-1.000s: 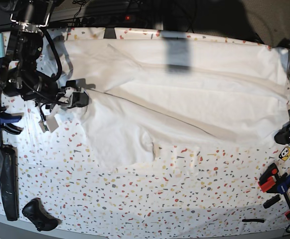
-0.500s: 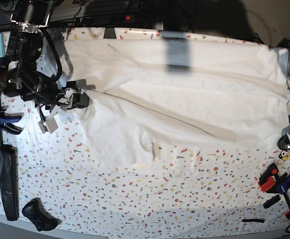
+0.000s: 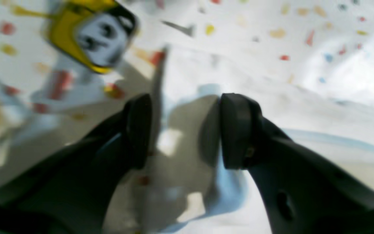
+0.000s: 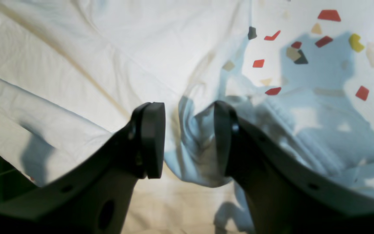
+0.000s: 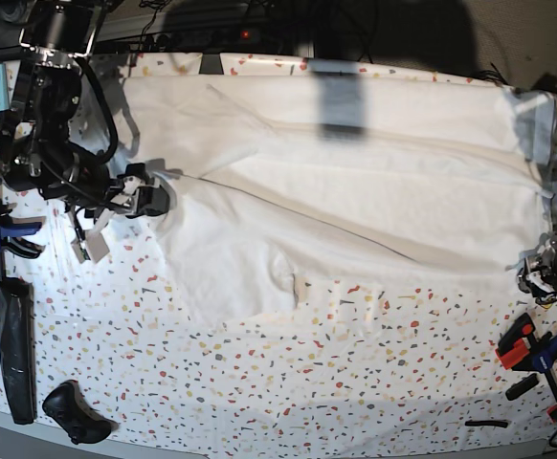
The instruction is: Fold the T-shirt properly
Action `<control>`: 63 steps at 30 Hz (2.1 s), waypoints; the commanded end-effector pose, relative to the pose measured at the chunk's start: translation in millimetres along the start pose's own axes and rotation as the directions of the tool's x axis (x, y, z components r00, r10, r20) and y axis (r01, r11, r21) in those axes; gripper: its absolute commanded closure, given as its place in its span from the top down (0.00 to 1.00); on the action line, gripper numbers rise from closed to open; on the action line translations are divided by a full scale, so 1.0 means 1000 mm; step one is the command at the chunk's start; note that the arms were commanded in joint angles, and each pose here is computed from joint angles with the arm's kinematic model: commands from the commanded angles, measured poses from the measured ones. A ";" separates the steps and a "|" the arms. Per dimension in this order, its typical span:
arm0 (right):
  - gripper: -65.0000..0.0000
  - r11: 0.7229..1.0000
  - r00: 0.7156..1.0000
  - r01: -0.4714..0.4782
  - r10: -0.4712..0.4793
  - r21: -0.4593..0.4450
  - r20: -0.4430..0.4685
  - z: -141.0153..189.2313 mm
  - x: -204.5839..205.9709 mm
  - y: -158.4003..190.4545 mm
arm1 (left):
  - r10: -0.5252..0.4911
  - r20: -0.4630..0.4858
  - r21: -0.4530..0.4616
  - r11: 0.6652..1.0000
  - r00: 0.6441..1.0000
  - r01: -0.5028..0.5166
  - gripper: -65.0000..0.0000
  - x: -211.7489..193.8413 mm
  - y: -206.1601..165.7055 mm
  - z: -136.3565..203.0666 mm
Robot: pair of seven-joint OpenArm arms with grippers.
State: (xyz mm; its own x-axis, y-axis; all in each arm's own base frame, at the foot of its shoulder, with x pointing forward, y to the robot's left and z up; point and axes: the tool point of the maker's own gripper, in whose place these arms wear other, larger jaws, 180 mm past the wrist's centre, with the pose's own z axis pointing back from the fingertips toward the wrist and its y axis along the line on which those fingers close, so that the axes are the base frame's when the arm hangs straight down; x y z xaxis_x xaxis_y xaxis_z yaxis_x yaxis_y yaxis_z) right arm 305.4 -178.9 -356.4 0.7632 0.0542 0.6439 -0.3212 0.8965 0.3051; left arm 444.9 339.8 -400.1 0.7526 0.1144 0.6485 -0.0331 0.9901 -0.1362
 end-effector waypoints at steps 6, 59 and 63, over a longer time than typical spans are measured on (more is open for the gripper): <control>0.39 0.998 0.992 -0.059 0.059 -0.004 0.115 0.009 0.049 -0.001 | -0.003 0.137 0.002 1.000 0.991 0.003 0.50 0.049 0.003 0.011; 0.39 0.989 0.988 0.146 -0.143 -0.040 0.061 -0.136 0.104 -0.034 | -0.042 0.045 0.116 0.993 0.998 0.036 0.45 0.026 -0.010 -0.011; 0.39 0.989 0.988 0.145 -0.143 -0.040 0.053 -0.136 0.102 -0.033 | -0.049 0.058 0.096 0.994 0.997 0.043 0.36 0.027 -0.017 -0.014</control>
State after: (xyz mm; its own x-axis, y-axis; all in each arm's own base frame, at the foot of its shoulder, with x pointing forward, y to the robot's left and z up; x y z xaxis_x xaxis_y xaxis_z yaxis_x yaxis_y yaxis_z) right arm 461.3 -144.4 -408.4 0.7796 -0.1115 0.6162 -0.1654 0.9124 0.3743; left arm 458.0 318.3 -413.9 0.7565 0.0690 0.6504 -0.0578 0.9976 -0.0386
